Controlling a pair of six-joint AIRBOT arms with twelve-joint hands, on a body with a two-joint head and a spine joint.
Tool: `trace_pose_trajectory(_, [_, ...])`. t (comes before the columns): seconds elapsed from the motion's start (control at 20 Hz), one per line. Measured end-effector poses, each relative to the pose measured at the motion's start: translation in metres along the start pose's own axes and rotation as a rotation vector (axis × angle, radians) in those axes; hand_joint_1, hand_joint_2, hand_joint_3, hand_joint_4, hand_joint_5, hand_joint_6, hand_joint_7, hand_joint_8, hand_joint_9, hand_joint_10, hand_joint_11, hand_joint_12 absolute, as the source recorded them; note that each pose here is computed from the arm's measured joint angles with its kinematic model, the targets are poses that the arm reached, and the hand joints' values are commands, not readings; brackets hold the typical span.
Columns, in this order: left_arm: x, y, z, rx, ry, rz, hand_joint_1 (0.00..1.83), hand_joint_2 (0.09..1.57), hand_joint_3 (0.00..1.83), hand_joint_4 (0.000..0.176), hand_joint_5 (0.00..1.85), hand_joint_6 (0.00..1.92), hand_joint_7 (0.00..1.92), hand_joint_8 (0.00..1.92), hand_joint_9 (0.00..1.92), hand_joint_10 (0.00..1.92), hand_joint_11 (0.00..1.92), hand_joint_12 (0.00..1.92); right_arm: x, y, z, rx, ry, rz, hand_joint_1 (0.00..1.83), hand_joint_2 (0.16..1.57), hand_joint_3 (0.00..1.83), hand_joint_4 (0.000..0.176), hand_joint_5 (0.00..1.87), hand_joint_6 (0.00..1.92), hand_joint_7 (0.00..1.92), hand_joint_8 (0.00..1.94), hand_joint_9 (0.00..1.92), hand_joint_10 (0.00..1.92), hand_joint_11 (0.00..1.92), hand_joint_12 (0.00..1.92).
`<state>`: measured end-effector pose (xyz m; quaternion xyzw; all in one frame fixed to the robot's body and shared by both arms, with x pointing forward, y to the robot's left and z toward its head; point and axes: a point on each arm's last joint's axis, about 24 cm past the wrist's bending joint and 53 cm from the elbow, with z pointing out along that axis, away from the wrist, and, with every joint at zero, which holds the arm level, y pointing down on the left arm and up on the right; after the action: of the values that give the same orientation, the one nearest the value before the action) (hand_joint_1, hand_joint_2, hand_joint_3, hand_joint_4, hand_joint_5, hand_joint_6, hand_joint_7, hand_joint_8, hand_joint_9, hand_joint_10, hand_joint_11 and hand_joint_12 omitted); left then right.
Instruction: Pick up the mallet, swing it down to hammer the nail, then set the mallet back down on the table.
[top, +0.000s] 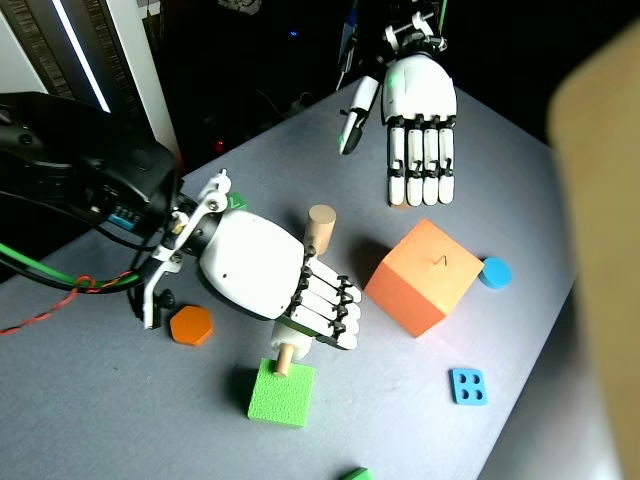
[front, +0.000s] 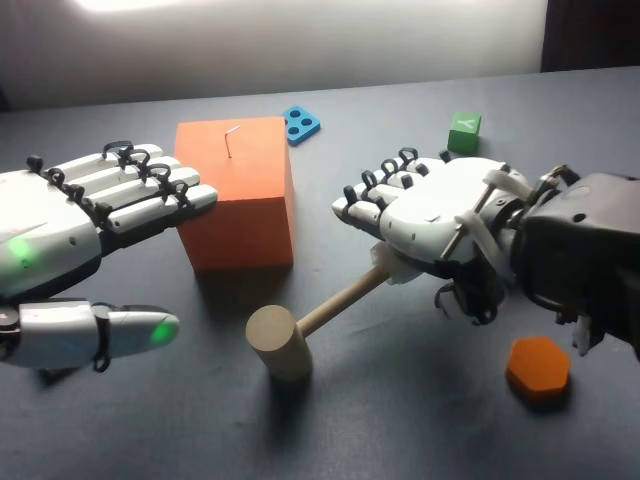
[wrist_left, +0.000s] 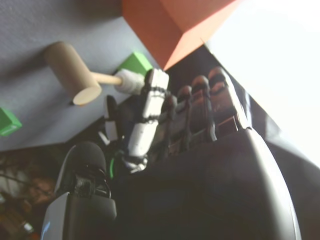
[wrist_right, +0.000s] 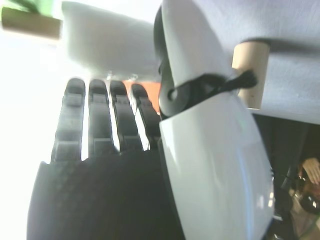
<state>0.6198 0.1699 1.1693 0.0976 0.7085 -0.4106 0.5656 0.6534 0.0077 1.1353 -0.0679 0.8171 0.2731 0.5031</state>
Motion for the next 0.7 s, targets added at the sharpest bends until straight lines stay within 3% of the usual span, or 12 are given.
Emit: trace_pose_trajectory(0.7, [0.005, 0.016, 0.014, -0.027, -0.039, -0.023, 0.00, 1.30, 0.00, 0.000, 0.00, 0.00, 0.00, 0.00, 0.00, 0.00, 0.00, 0.00, 0.017, -0.008, 0.029, 0.014, 0.030, 0.010, 1.34, 1.02, 0.00, 0.000, 0.00, 0.00, 0.00, 0.00, 0.00, 0.00, 0.00, 0.00])
